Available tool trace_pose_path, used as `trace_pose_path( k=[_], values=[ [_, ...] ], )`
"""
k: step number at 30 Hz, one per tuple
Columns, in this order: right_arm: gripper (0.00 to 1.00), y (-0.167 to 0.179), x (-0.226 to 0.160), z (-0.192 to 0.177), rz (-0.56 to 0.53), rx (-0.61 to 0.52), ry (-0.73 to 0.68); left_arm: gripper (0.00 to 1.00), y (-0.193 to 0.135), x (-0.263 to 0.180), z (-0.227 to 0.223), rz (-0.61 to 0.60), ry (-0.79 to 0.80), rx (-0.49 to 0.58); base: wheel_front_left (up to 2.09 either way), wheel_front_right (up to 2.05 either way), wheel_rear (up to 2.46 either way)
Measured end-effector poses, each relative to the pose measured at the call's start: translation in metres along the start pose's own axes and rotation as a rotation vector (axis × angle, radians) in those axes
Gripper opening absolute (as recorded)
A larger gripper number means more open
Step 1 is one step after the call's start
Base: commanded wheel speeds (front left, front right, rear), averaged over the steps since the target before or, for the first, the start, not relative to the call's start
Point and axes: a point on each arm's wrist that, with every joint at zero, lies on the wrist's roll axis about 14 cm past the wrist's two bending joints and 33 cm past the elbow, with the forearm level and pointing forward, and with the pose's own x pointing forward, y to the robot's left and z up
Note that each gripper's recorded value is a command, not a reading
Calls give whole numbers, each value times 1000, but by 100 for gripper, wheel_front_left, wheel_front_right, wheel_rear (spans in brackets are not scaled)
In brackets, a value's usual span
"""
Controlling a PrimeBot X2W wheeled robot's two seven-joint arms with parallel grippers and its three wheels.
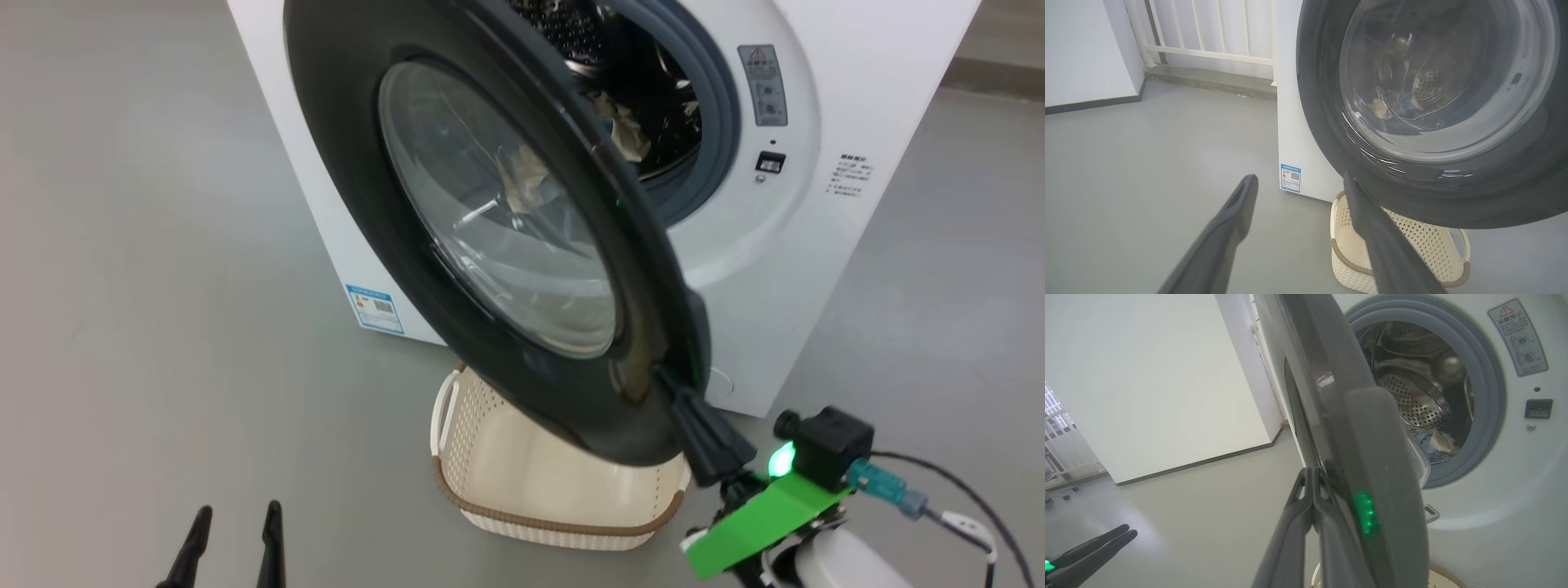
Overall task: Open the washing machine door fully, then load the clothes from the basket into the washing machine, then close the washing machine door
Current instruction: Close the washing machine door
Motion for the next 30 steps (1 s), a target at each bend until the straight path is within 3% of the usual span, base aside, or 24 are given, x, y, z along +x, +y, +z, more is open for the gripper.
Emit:
trace_pose_path(
  k=[30],
  values=[
    [0,-133,89,38,-155,-51,-128,100,-22,55,7,-17,-1,-13,0,0,0]
  ],
)
